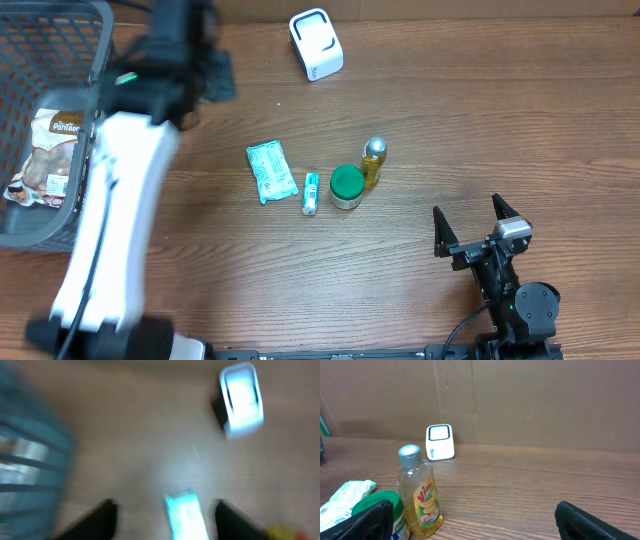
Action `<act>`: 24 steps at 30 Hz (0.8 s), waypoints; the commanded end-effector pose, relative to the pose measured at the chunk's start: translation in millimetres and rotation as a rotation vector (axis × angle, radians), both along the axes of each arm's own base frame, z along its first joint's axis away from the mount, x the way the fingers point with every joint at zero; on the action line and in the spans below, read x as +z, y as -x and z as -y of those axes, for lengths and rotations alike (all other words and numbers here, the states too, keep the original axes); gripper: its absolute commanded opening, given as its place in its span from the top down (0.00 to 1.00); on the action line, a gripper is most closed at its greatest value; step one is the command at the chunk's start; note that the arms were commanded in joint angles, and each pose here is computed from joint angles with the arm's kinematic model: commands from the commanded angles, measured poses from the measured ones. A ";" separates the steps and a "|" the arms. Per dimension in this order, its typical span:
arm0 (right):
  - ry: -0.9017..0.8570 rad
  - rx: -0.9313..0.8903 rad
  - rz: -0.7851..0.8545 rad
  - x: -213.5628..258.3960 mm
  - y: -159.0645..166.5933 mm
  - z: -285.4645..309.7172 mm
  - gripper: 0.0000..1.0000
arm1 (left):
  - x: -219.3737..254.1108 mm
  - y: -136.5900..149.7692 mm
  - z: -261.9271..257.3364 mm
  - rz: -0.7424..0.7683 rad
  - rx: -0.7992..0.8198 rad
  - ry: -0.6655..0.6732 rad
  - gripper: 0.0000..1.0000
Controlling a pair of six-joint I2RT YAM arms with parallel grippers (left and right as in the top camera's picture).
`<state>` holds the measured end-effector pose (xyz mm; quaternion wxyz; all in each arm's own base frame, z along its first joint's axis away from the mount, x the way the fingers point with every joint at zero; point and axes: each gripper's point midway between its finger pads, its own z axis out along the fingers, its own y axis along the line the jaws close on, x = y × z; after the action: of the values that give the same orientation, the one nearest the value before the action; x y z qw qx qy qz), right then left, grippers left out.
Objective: Scan the item barcode
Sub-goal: 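Release the green pack and move the left gripper back toward the basket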
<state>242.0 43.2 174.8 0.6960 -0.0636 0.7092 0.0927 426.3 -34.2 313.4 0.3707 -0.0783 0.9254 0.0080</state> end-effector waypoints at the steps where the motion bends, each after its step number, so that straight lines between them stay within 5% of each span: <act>1: 0.005 -0.011 0.002 -2.5 -0.6 2.2 0.00 | 73.4 22.7 -80.8 0.197 0.253 -0.195 0.20; 8: 0.005 -0.011 0.002 -2.5 -0.6 2.2 0.00 | 110.3 51.1 -167.4 0.267 0.453 -0.329 0.00; 24: 0.005 -0.011 0.002 -2.5 -0.6 2.2 0.00 | 8.2 60.6 -284.5 -0.039 0.638 -0.253 0.00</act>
<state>242.0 43.2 175.0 0.6964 -0.0640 0.7088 0.0925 363.0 239.3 347.4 0.3717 -0.3192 0.8361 0.2468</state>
